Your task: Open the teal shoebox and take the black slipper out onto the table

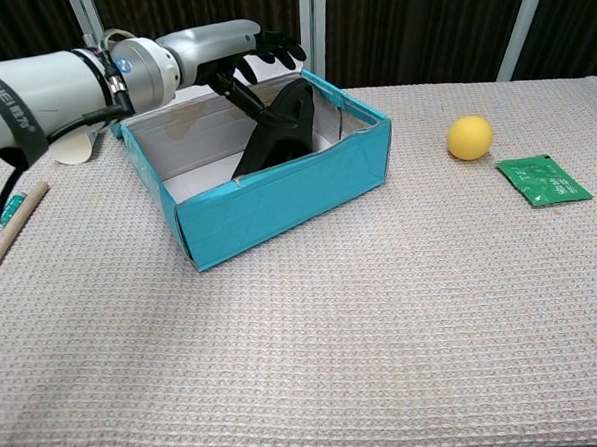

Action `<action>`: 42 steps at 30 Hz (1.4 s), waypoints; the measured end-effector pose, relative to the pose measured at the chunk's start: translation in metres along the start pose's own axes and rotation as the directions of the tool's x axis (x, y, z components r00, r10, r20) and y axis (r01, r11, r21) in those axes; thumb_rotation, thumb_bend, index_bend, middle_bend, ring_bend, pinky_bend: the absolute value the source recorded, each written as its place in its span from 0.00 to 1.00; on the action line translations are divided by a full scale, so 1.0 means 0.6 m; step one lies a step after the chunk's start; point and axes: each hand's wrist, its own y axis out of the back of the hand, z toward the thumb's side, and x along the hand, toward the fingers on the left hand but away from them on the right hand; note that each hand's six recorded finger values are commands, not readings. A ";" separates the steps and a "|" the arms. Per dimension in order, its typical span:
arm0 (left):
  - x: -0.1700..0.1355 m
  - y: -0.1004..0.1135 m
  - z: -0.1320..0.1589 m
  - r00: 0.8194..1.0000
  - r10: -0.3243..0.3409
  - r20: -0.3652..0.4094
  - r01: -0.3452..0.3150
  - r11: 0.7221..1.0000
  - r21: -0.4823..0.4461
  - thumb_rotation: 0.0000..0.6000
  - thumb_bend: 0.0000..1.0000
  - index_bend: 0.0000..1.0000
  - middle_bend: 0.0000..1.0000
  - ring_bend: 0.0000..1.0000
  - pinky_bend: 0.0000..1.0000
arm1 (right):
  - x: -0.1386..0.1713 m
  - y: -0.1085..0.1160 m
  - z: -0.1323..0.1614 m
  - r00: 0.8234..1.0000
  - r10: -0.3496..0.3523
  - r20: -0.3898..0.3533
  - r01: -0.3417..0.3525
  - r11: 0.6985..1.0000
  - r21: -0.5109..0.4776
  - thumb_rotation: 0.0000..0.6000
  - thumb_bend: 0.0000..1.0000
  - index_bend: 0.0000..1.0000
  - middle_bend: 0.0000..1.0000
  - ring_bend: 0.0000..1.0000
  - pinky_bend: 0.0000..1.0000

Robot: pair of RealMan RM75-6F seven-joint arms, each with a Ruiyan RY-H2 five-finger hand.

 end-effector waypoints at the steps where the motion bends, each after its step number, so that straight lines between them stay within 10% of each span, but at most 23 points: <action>1: 0.003 -0.002 0.002 1.000 0.004 -0.001 -0.004 1.000 0.018 0.76 0.15 0.10 0.07 0.05 0.19 | 0.000 0.000 -0.001 1.000 0.000 0.002 0.000 1.000 0.000 1.00 0.25 0.00 0.05 0.00 0.06; 18: 0.008 -0.034 0.004 0.999 0.046 -0.023 -0.039 0.968 0.247 0.79 0.11 0.07 0.03 0.02 0.16 | 0.005 0.002 -0.009 1.000 -0.008 0.009 0.008 1.000 -0.006 1.00 0.25 0.00 0.05 0.00 0.06; 42: -0.018 -0.073 -0.020 0.991 0.074 -0.108 -0.040 0.956 0.289 1.00 0.11 0.07 0.13 0.14 0.28 | 0.005 0.003 -0.010 1.000 -0.007 0.011 0.007 1.000 -0.005 1.00 0.25 0.00 0.05 0.00 0.06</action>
